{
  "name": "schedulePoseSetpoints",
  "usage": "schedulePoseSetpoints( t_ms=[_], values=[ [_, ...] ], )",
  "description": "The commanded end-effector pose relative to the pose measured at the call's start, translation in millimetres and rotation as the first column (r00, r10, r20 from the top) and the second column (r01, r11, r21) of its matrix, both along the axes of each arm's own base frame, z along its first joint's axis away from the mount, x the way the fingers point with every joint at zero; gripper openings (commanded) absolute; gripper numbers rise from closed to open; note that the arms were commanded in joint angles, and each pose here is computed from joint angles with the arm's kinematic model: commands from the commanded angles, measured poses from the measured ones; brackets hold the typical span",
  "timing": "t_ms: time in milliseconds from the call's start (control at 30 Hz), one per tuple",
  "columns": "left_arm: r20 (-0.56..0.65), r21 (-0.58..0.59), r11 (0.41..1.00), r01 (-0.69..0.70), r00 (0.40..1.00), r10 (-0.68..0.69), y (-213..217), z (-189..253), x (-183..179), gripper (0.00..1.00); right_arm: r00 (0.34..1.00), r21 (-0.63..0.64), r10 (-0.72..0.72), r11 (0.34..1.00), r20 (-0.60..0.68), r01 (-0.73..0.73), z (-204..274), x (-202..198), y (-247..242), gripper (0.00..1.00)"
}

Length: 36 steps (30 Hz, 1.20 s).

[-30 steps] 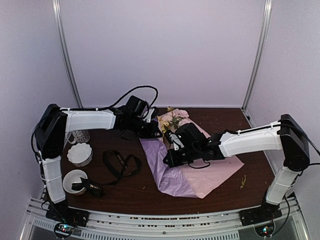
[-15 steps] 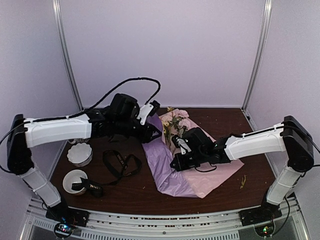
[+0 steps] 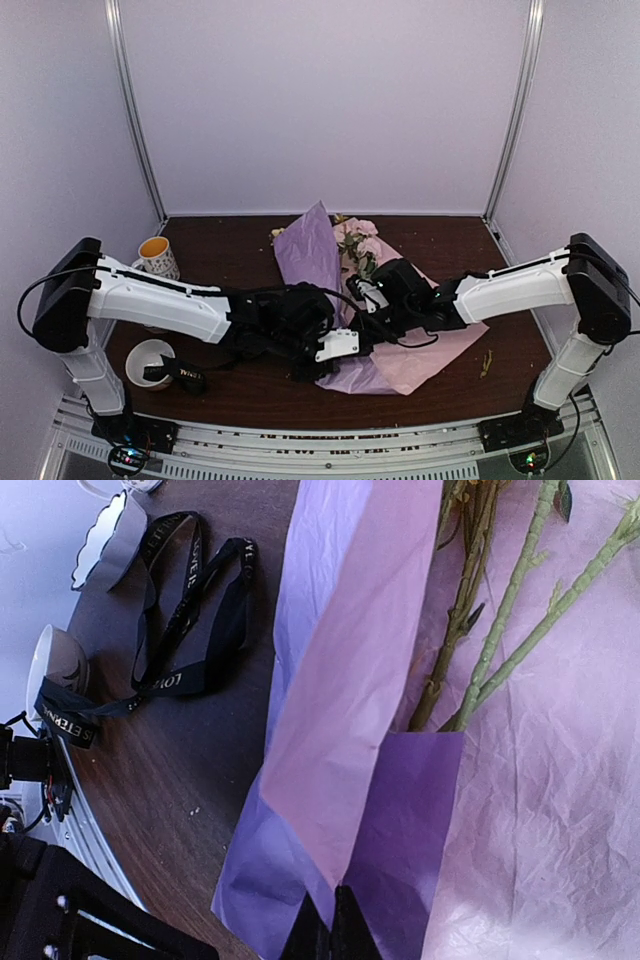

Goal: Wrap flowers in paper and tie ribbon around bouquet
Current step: Press the fold line on the 2/3-folded wrapping paper.

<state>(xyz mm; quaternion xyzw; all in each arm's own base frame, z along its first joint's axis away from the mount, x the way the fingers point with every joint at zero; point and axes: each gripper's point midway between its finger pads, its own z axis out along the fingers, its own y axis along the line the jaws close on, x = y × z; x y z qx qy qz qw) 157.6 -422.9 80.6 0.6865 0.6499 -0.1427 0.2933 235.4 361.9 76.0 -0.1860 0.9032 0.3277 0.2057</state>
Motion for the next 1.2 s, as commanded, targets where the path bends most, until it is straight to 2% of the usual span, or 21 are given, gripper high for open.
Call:
schedulePoseSetpoints(
  t_ms=[0, 133, 233, 433, 567, 833, 1167],
  values=[
    [0.084, -0.030, 0.999, 0.034, 0.996, -0.031, -3.4, 9.7, 1.7, 0.25, 1.000, 0.043, 0.010, 0.999, -0.009, -0.010, 8.2, -2.7, 0.7, 0.00],
    [0.099, -0.006, 0.998, 0.068, 0.993, -0.067, -5.9, -1.6, -17.7, 0.25, 1.000, 0.053, 0.005, 0.999, -0.028, -0.003, 3.8, -4.5, 0.1, 0.00],
    [0.148, 0.077, 0.992, 0.098, 0.983, -0.108, -9.8, -9.0, -31.7, 0.24, 0.999, 0.066, -0.001, 0.998, -0.041, 0.004, 2.4, -6.1, -0.1, 0.00],
    [0.200, 0.168, 0.984, 0.062, 0.975, -0.096, -7.0, -40.5, -21.9, 0.22, 0.998, 0.079, -0.017, 0.997, -0.068, 0.023, -2.0, -11.0, -3.7, 0.00],
    [0.178, 0.261, 0.965, 0.039, 0.980, -0.087, 0.6, -73.8, -18.9, 0.21, 0.997, 0.073, -0.027, 0.997, -0.069, 0.032, -1.9, -14.4, -10.0, 0.00],
    [0.092, 0.236, 0.969, 0.072, 0.991, -0.096, 0.1, -77.4, -26.6, 0.21, 0.996, 0.047, -0.040, 0.998, -0.074, 0.044, -0.4, -19.6, -21.4, 0.00],
    [-0.019, 0.115, 0.987, 0.109, 0.994, -0.108, -10.3, -44.6, -44.8, 0.22, 0.979, -0.002, -0.108, 0.994, -0.172, 0.110, -53.4, -21.3, -41.6, 0.00]
  ],
)
